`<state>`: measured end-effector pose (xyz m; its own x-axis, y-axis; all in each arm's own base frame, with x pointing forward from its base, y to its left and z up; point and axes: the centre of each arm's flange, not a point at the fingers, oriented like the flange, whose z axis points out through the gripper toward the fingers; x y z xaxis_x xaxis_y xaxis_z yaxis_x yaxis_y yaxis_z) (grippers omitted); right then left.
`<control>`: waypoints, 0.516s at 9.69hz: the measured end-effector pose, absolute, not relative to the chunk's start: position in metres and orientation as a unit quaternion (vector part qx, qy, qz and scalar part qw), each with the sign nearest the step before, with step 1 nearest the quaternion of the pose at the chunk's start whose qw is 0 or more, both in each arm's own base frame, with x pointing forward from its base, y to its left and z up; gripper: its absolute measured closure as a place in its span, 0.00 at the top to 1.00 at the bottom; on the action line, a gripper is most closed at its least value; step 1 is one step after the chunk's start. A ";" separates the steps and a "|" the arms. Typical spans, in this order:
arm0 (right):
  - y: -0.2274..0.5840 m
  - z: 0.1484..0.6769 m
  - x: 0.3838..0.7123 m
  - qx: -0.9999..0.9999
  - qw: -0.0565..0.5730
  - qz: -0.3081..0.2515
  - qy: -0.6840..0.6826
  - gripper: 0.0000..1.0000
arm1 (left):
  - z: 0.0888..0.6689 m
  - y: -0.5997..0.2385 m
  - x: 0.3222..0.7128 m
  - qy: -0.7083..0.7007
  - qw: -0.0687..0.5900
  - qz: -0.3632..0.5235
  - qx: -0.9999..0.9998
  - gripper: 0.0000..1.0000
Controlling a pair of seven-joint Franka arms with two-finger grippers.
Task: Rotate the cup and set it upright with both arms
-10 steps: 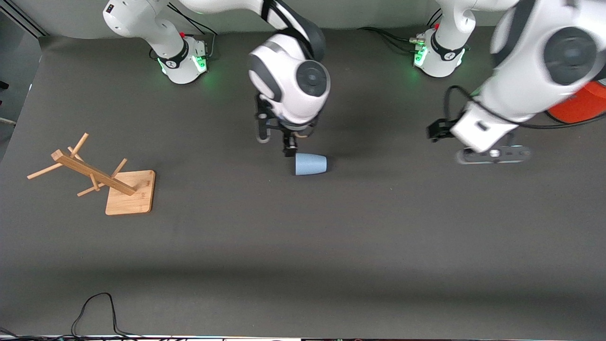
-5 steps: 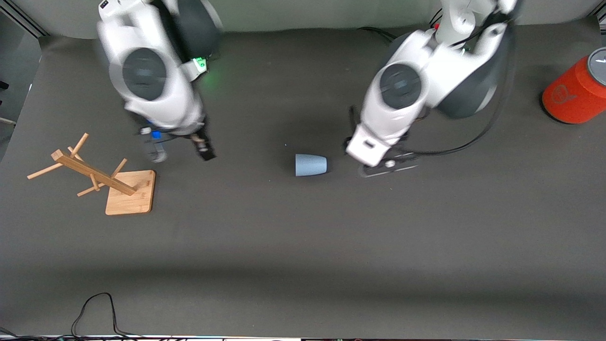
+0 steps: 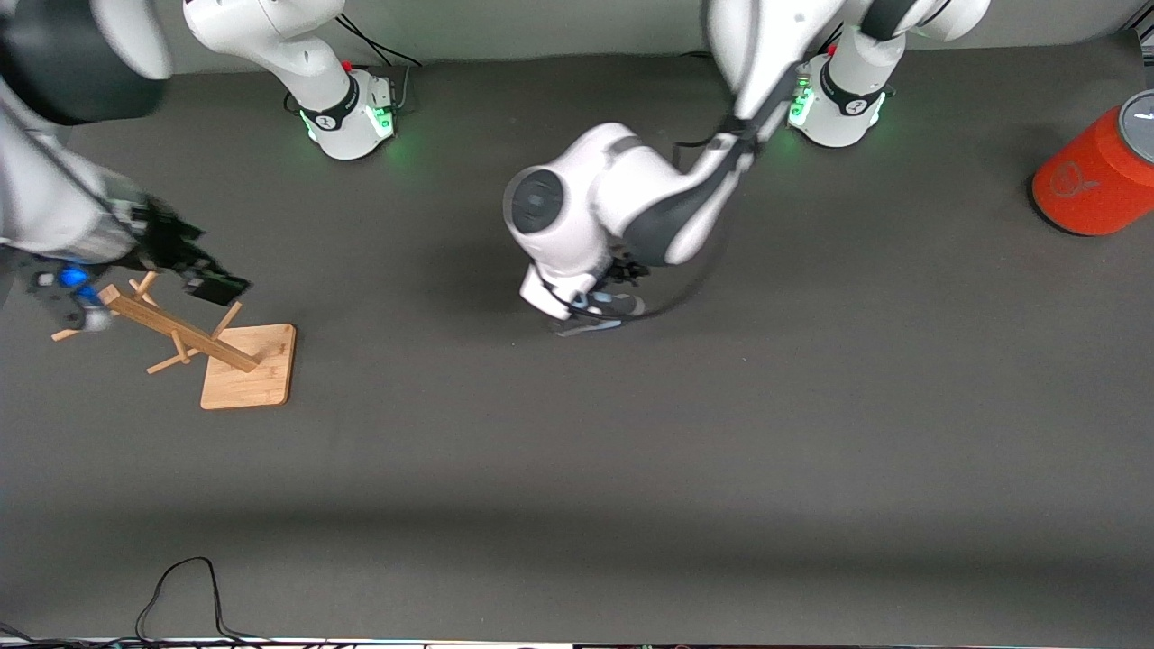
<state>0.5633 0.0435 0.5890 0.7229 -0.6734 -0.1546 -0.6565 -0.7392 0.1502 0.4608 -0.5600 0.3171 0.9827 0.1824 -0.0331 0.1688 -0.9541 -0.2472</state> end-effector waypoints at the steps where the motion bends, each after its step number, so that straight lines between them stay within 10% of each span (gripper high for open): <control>1: 0.018 0.591 0.561 0.939 0.030 -0.099 -0.329 1.00 | 0.294 -0.581 0.440 -0.077 0.136 0.005 -0.988 1.00; 5: -0.032 0.592 0.555 0.978 -0.005 -0.071 -0.196 1.00 | 0.237 -0.613 0.402 -0.048 0.178 -0.060 -0.981 0.95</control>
<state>0.5551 -0.0316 0.5924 0.9132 -0.3827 -0.1403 -0.3842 -0.9231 0.0171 0.4019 -0.6131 0.2373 0.9881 0.0728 0.1354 0.1157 -0.9319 -0.3438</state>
